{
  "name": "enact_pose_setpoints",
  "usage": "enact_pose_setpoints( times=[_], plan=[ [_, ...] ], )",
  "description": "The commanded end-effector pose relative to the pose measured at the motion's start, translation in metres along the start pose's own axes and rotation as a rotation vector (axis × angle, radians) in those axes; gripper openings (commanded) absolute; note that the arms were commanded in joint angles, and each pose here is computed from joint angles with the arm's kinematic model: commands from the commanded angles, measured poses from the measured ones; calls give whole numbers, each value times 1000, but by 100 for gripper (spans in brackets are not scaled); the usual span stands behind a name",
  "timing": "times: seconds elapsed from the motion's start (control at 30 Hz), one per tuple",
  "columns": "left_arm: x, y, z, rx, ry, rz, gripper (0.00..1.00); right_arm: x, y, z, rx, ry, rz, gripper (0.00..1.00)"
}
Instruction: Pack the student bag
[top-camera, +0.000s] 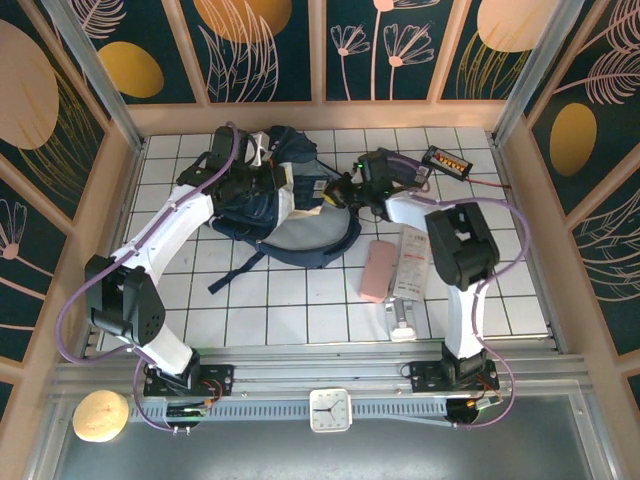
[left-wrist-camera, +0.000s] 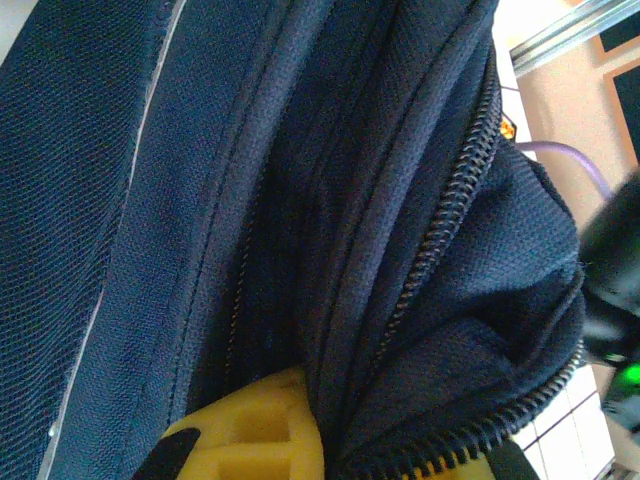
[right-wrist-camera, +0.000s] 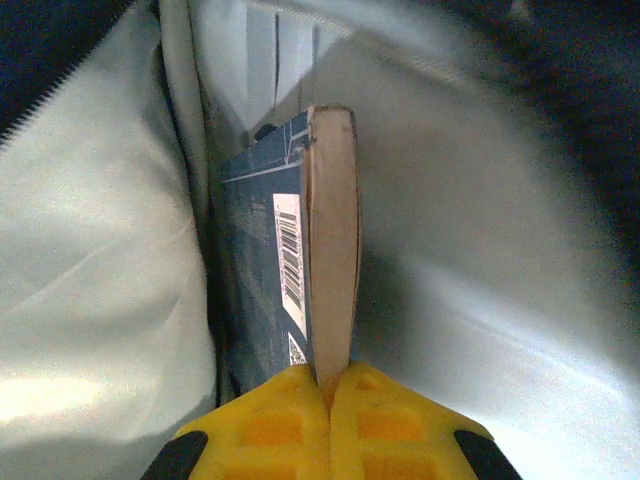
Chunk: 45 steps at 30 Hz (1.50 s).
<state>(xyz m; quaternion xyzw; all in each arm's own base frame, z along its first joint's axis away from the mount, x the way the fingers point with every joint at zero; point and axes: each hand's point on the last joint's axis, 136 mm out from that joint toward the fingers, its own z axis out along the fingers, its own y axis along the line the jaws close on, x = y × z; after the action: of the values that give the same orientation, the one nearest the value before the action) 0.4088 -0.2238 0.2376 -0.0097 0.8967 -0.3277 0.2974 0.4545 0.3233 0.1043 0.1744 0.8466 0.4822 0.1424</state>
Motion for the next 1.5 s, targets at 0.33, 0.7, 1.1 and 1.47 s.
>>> enact_pose_setpoints(
  times=[0.33,0.7,1.1,1.47],
  plan=[
    [-4,-13,0,61,-44,30,0,7,17,-143,197,10,-134,61],
    [3,-4,11,43,-13,31,0,-56,-76,-203,391,-59,-56,60],
    [21,4,15,42,31,17,0,-185,-188,-196,588,-219,63,56],
    [32,10,21,40,75,12,0,-222,-197,-160,551,-230,63,54]
  ],
)
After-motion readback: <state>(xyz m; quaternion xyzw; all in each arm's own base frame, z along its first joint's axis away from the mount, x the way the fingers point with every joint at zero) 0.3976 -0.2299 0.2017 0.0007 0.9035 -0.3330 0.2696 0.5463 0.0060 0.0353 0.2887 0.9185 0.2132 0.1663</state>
